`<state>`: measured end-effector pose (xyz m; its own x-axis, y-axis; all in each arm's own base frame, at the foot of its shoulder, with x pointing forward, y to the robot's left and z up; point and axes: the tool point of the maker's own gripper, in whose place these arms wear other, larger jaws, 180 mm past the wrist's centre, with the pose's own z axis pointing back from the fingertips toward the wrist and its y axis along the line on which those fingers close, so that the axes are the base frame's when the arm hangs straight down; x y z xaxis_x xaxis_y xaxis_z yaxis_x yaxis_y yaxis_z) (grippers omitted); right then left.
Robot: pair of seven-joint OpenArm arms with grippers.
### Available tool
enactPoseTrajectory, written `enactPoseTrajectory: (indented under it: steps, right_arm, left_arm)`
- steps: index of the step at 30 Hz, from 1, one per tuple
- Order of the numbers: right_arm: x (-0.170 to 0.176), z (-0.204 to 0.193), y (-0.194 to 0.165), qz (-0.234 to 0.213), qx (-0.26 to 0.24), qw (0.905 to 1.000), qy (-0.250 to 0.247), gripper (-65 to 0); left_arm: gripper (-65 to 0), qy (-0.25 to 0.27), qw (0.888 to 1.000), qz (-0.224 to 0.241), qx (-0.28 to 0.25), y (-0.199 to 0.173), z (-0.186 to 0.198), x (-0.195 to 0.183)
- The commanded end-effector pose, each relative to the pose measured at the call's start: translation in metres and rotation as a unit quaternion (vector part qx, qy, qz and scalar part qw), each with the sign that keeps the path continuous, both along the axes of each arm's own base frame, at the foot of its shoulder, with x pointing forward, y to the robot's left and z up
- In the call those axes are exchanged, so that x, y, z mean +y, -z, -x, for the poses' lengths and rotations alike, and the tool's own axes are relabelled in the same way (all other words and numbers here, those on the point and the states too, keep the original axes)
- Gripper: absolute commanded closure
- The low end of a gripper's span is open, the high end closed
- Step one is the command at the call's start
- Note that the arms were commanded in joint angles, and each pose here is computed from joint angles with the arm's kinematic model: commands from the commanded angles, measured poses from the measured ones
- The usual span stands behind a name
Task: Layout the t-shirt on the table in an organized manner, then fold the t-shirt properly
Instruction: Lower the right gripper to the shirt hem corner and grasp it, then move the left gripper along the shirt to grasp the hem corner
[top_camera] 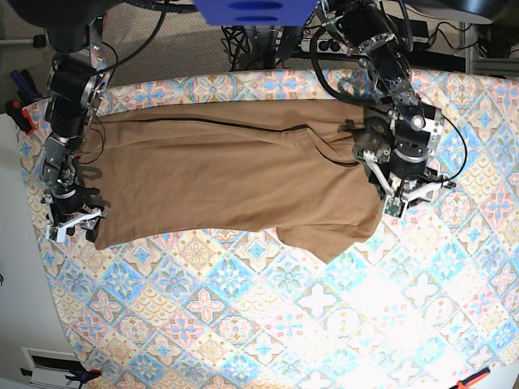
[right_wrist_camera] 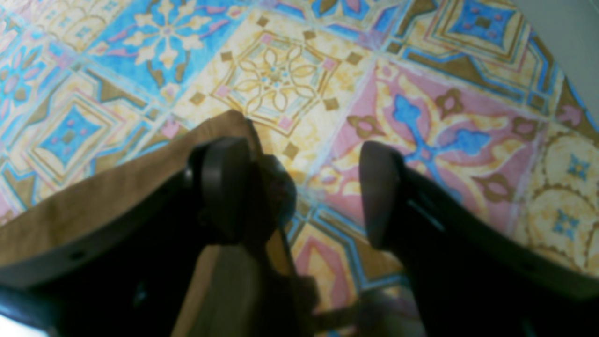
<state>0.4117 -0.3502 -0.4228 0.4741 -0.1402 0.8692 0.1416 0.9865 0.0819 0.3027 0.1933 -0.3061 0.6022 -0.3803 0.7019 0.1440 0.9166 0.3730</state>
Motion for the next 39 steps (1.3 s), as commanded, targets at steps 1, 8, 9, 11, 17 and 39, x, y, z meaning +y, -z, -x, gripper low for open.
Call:
enactPoseTrajectory:
  steps: [1,8,9,11,17,39]
  right_arm:
    - [0.005,-0.007,-0.005,0.005,0.004,0.9998,-0.02,-35.9]
    - [0.025,-0.009,0.003,0.01,0.016,0.9986,-0.049,-35.9]
    - [0.029,-0.01,0.004,0.007,0.016,0.9986,-0.051,-35.9]
    - [0.031,-0.01,0.004,0.006,0.016,0.9985,-0.051,-35.9]
    - [0.04,-0.011,0.007,-0.001,0.016,0.9983,-0.055,-35.9]
    - [0.042,-0.01,0.009,-0.003,0.018,0.9982,-0.057,-35.9]
  left_arm:
    - [-24.0,0.0,0.999,0.001,-0.033,-0.017,-0.01,-0.001]
    - [-24.0,-0.002,0.999,-0.012,-0.031,-0.018,-0.011,0.001]
    - [-24.0,-0.002,0.999,-0.012,-0.031,-0.018,-0.011,0.001]
    - [-24.0,-0.002,1.0,-0.011,-0.028,-0.016,-0.011,0.001]
    - [-24.0,0.004,0.999,0.001,-0.032,-0.015,-0.033,-0.002]
    - [-44.8,0.141,0.982,0.034,0.12,0.051,-0.166,-0.045]
